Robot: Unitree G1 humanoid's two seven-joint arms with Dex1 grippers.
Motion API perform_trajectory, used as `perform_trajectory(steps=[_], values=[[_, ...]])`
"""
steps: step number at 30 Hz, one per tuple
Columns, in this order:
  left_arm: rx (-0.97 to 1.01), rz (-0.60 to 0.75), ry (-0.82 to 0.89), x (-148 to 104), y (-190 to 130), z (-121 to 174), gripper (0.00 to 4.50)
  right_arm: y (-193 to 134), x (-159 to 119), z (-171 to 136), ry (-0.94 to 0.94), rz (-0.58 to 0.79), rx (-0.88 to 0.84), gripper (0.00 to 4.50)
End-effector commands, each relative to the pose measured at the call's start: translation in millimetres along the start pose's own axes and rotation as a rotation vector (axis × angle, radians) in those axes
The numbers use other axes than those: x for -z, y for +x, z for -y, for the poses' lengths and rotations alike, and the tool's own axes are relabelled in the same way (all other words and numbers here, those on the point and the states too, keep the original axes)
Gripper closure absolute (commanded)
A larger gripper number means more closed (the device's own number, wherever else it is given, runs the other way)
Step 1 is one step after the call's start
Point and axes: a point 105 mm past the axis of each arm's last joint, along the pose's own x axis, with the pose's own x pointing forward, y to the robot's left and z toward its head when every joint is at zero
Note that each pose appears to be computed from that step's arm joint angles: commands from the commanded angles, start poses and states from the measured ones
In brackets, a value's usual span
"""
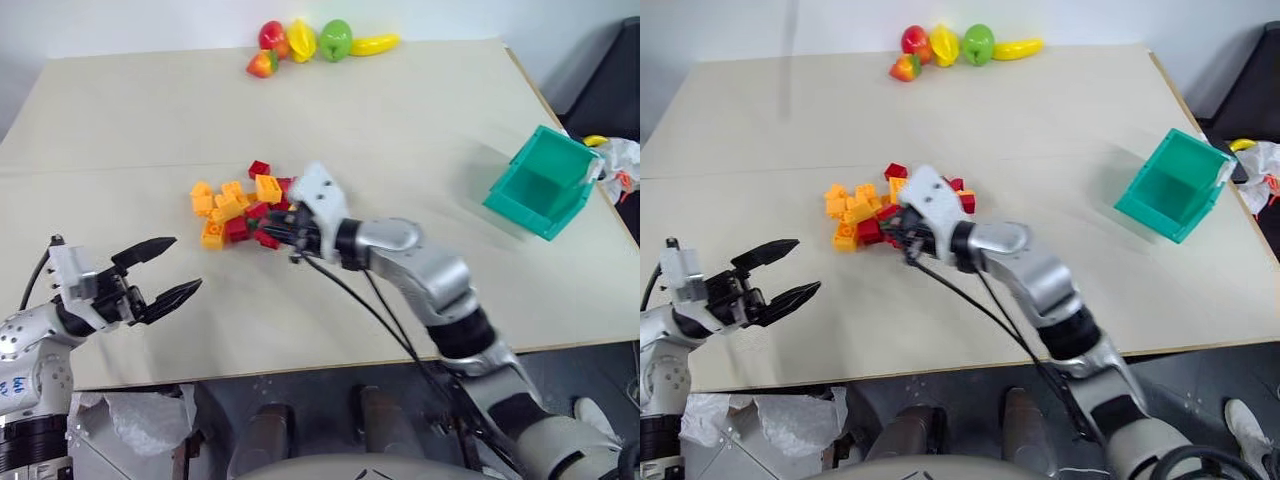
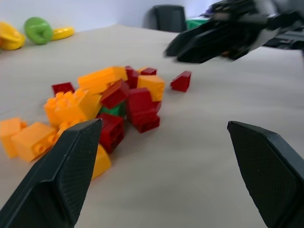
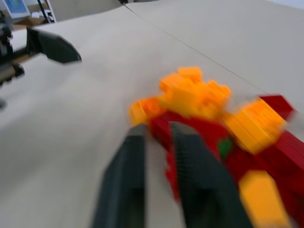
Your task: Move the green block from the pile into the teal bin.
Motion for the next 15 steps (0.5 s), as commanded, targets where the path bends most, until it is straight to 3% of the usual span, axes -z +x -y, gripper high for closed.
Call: perform_trajectory(steps=[1,7,15], values=[[-0.042,0.003,0.007,-9.9,-17.7,-7.5,0.0,24.7,-11.0,-10.6,0.0,-0.01,-0.003,4.48],[-0.119,-0.013,-0.017,-16.2,-36.9,-21.4,0.0,70.2,-14.0,-14.1,0.055,-0.062,0.067,4.48],[-0.129,0.022,-0.012,-17.1,-25.6,-21.4,0.0,107.0,0.2,-7.7,0.054,-0.136,0.204,4.48]])
